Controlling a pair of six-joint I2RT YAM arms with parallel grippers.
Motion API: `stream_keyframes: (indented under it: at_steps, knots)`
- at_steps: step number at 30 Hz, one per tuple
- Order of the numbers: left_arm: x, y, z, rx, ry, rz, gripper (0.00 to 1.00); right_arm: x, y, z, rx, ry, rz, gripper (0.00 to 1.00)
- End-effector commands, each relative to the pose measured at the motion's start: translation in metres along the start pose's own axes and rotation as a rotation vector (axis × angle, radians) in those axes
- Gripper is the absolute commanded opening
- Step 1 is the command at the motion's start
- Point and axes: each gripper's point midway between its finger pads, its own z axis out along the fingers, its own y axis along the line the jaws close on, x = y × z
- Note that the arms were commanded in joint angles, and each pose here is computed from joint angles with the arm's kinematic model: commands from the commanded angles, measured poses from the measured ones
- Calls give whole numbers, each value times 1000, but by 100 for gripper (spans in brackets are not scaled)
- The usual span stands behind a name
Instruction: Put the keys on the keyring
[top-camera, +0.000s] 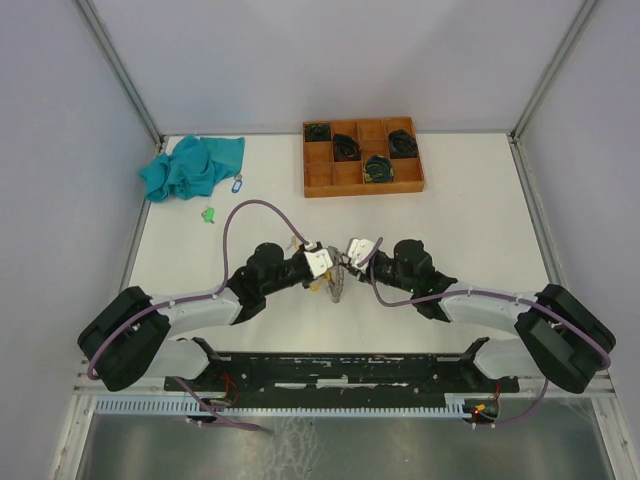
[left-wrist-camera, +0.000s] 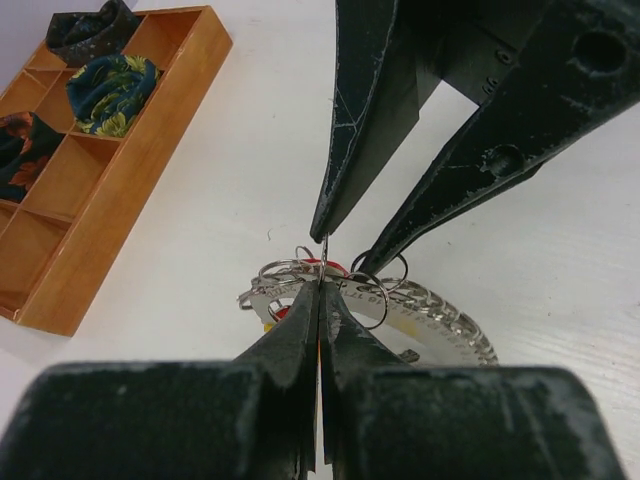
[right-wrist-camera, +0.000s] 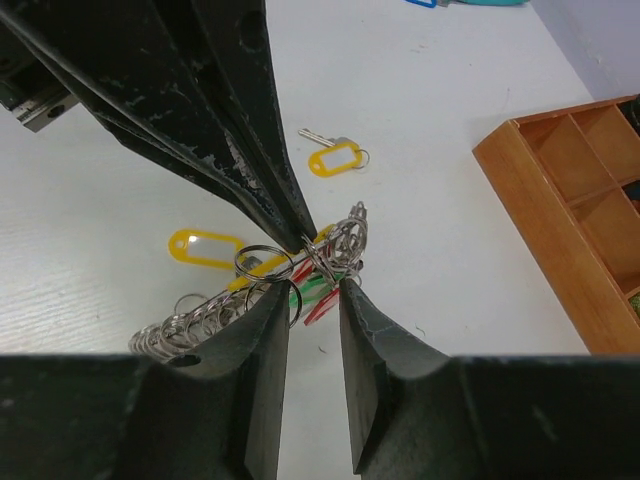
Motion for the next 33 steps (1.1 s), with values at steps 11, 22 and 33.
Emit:
stream_keyframes:
  at_steps: [11, 22, 33]
  knots:
    - [-34, 14, 5, -50, -107, -3, 3, -30, -22, 0, 133, -123, -3, 27]
    - [-32, 15, 6, -61, -100, -9, 3, -31, -22, -2, 130, -117, -4, 27]
    - [-31, 18, 7, -83, -97, -26, 3, -16, -15, -15, 94, -15, -45, 32]
